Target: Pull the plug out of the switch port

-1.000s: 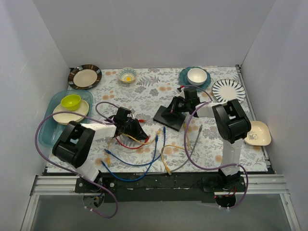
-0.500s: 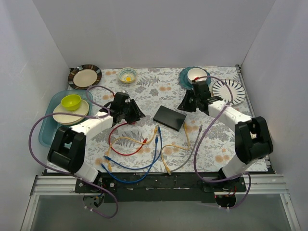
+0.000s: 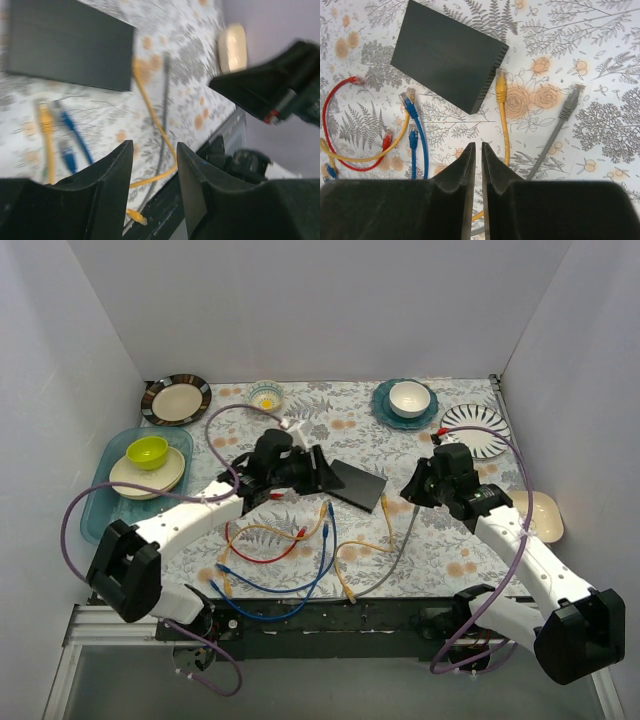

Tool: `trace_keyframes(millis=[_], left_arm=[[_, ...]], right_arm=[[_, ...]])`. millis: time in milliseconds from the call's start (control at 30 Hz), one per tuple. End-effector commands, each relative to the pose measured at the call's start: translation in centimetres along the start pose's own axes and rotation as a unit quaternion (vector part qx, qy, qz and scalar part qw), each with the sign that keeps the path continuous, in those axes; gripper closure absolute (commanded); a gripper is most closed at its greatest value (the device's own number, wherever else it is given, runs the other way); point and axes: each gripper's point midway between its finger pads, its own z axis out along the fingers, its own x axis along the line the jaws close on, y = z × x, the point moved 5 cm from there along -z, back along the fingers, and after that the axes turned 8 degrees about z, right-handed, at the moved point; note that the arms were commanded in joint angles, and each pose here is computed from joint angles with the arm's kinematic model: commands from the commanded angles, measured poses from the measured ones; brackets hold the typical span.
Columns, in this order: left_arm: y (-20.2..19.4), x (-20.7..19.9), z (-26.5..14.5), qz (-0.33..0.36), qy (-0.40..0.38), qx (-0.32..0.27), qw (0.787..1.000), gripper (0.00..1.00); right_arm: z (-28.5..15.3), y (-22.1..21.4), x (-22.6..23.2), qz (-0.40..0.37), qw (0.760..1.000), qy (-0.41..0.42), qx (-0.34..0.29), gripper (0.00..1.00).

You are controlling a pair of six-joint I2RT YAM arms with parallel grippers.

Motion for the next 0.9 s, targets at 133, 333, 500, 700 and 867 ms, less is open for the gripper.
trace_keyframes(millis=[133, 333, 500, 700, 867], left_arm=[[-8.0, -12.0, 6.5, 0.199, -0.165, 0.132, 0.957, 0.63], [-13.8, -10.2, 12.2, 0.184, -0.168, 0.206, 0.946, 0.64], [-18.0, -9.5, 15.0, 0.186, -0.166, 0.264, 0.932, 0.64], [-19.0, -4.6, 16.9, 0.164, 0.007, 0.259, 0.952, 0.66], [-19.1, 3.2, 16.1, 0.194, 0.269, 0.255, 0.909, 0.77]], right_arm=[[-2.5, 2.7, -0.4, 0.041, 0.994, -0.067, -0.073, 0.92], [-5.9, 5.4, 1.9, 0.061, 0.985, -0.001, -0.158, 0.94], [-6.9, 4.9, 1.7, 0.063, 0.986, 0.0, -0.156, 0.94], [-6.9, 3.8, 0.9, 0.069, 0.986, -0.007, -0.148, 0.94], [-6.3, 3.1, 0.0, 0.066, 0.988, -0.021, -0.139, 0.94]])
